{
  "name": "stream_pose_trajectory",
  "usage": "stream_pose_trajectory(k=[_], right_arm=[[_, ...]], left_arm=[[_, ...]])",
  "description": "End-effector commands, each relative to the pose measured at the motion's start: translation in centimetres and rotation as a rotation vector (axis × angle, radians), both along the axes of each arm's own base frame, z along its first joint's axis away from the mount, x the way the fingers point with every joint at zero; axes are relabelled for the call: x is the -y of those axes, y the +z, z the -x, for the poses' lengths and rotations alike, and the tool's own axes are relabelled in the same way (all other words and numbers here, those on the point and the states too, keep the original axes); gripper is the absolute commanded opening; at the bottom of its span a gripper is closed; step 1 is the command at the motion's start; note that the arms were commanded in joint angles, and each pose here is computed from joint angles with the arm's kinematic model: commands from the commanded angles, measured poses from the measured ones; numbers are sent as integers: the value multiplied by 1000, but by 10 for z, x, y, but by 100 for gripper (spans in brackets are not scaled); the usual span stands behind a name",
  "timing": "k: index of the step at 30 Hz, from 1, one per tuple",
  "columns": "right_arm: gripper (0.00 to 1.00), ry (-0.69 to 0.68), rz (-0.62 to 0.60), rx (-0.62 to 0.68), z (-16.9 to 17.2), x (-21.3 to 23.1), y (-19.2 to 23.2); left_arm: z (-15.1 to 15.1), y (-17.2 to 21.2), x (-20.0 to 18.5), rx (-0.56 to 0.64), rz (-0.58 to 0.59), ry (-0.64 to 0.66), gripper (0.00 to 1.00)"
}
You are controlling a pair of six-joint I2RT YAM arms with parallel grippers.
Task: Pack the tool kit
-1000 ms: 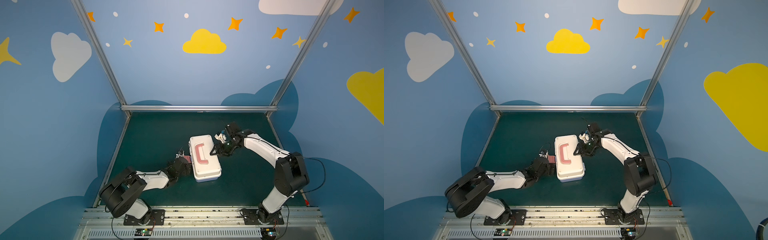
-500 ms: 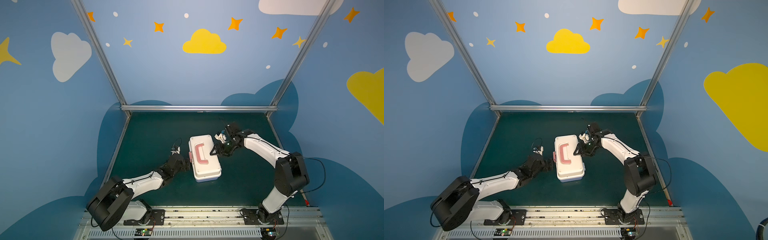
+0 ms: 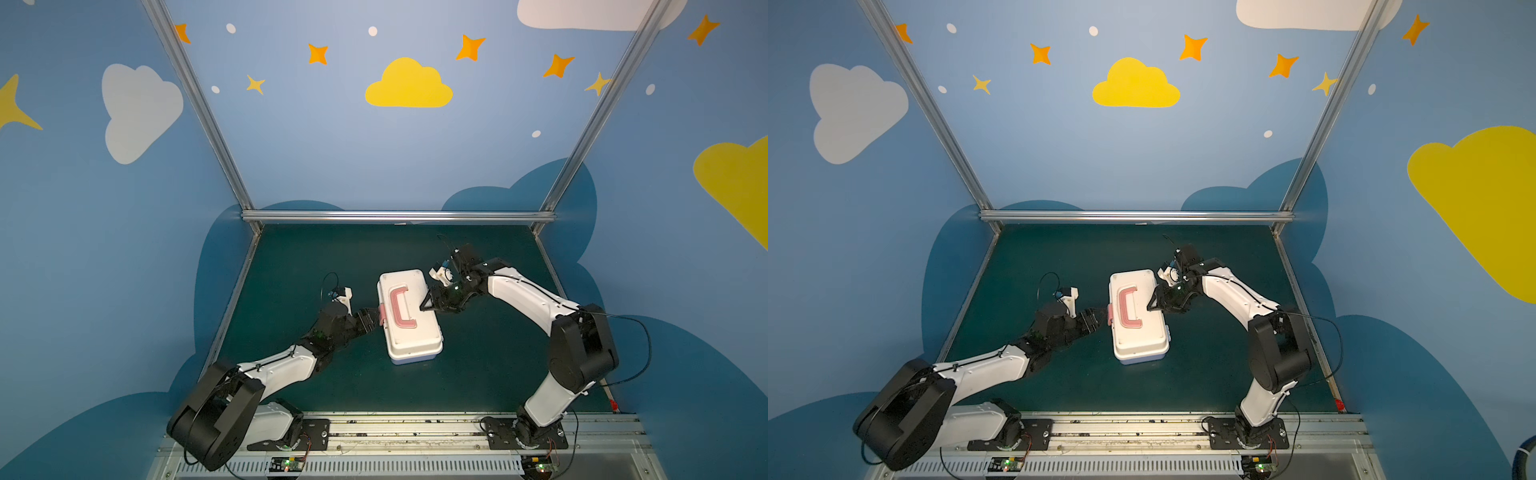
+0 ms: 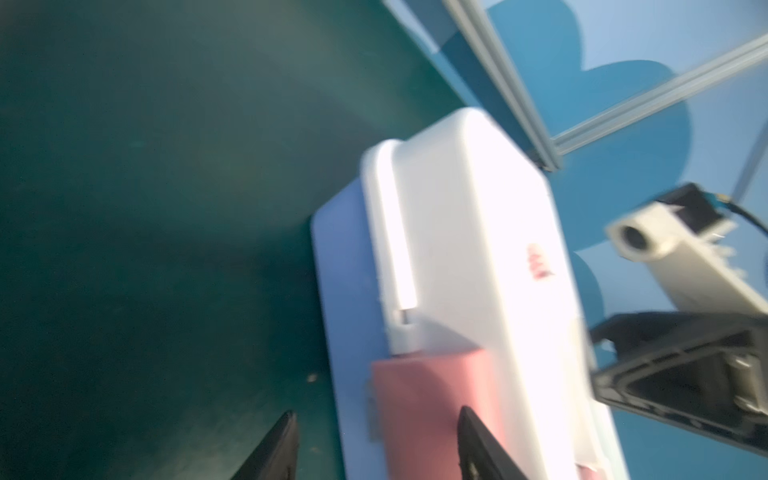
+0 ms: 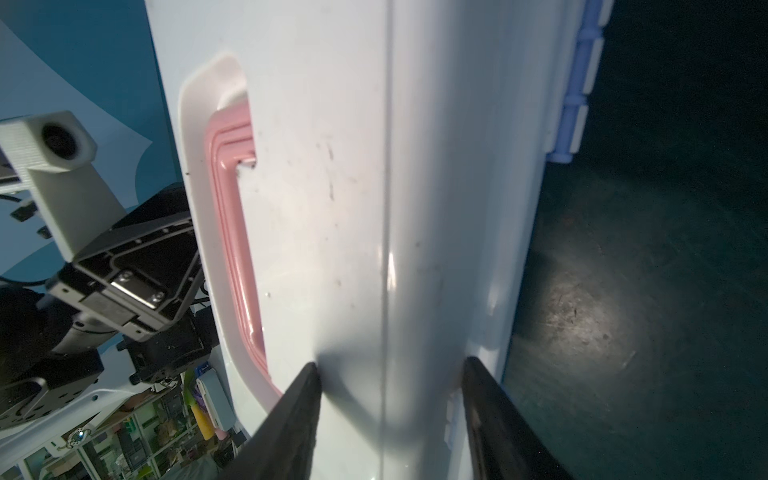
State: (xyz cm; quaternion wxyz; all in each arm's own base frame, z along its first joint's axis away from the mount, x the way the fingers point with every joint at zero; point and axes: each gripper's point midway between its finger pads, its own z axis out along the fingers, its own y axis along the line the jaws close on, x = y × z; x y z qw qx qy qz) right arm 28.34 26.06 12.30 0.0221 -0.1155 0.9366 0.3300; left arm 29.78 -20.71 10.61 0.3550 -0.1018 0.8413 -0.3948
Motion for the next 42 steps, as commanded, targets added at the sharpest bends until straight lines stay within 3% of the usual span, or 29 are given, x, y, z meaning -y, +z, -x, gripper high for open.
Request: stream_pose_trajectory(k=[1,9,42], right_arm=[[54,54,96,-112,29,1,-41],[54,53,97,-107,27,0,-40],[53,49,109,-115,30,3,-44]], left_arm=[[8,12,9,13,64,-39,56],[13,18,9,34,76,-50,26],[10,13,24,28,52,-88,17]])
